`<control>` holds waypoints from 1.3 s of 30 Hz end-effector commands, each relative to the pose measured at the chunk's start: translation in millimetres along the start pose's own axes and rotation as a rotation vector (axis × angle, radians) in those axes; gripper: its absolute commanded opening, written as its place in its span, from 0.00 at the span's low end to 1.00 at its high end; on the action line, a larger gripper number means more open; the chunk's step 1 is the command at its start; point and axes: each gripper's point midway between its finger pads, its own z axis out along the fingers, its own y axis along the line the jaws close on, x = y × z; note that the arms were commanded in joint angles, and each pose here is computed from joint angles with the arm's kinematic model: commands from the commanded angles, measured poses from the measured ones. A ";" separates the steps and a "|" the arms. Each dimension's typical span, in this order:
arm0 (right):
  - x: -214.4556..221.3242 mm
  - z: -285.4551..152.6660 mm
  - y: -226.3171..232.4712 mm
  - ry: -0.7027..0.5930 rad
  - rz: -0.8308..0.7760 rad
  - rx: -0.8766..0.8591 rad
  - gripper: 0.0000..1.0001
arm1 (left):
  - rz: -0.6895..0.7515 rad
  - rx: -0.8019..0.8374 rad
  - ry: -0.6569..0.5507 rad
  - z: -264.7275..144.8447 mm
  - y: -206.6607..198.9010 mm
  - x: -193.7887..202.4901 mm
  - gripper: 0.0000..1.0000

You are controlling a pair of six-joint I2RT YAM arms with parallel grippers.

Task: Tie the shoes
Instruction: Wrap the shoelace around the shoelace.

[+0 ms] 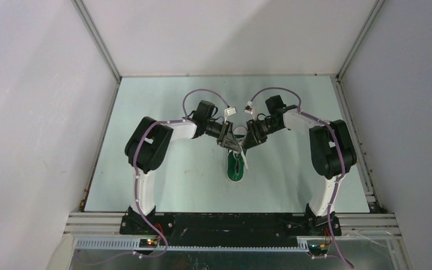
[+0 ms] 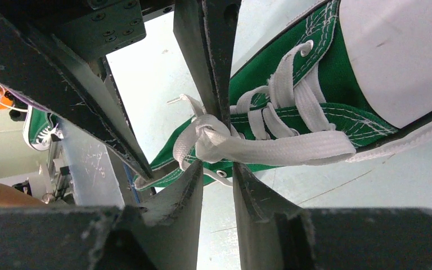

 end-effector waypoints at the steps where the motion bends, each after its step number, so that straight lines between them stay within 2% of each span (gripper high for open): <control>1: -19.2 -4.4 12.9 -0.038 -0.049 -0.031 0.29 | -0.008 -0.061 -0.020 1.6 7.2 -10.7 0.60; 7: -17.2 -6.2 15.9 -0.031 -0.052 -0.029 0.30 | -0.039 -0.049 -0.034 2.9 5.1 -15.6 0.49; 11: -17.9 -5.1 13.9 -0.031 -0.054 -0.018 0.30 | -0.036 -0.041 -0.034 2.8 3.4 -15.7 0.38; 20: -18.6 -3.3 21.1 -0.028 -0.057 -0.024 0.32 | -0.003 -0.028 -0.029 1.7 -0.5 -15.3 0.27; 26: -18.9 -3.0 15.7 -0.029 -0.042 0.000 0.32 | 0.024 -0.014 -0.024 0.7 -4.2 -14.8 0.15; 28: -20.3 -2.8 14.1 -0.034 -0.037 0.002 0.31 | 0.034 -0.013 -0.021 0.3 -5.1 -14.4 0.08; 32: -23.7 -1.6 15.6 -0.044 -0.039 -0.012 0.25 | 0.048 -0.023 -0.019 -0.6 -4.7 -13.4 0.01; 35: -23.7 -1.9 18.0 -0.046 -0.038 -0.023 0.18 | 0.060 -0.042 -0.018 -1.4 -2.3 -12.8 0.00; 37: -23.2 -2.5 21.7 -0.044 -0.041 -0.034 0.12 | 0.060 -0.046 -0.018 -1.3 -1.4 -12.8 0.00; 38: -23.1 -2.7 22.9 -0.044 -0.042 -0.039 0.04 | 0.061 -0.046 -0.019 -1.3 -1.2 -13.0 0.00; 39: -23.1 -3.9 24.6 -0.045 -0.045 -0.041 0.01 | 0.060 -0.050 -0.019 -1.2 -0.4 -13.1 0.00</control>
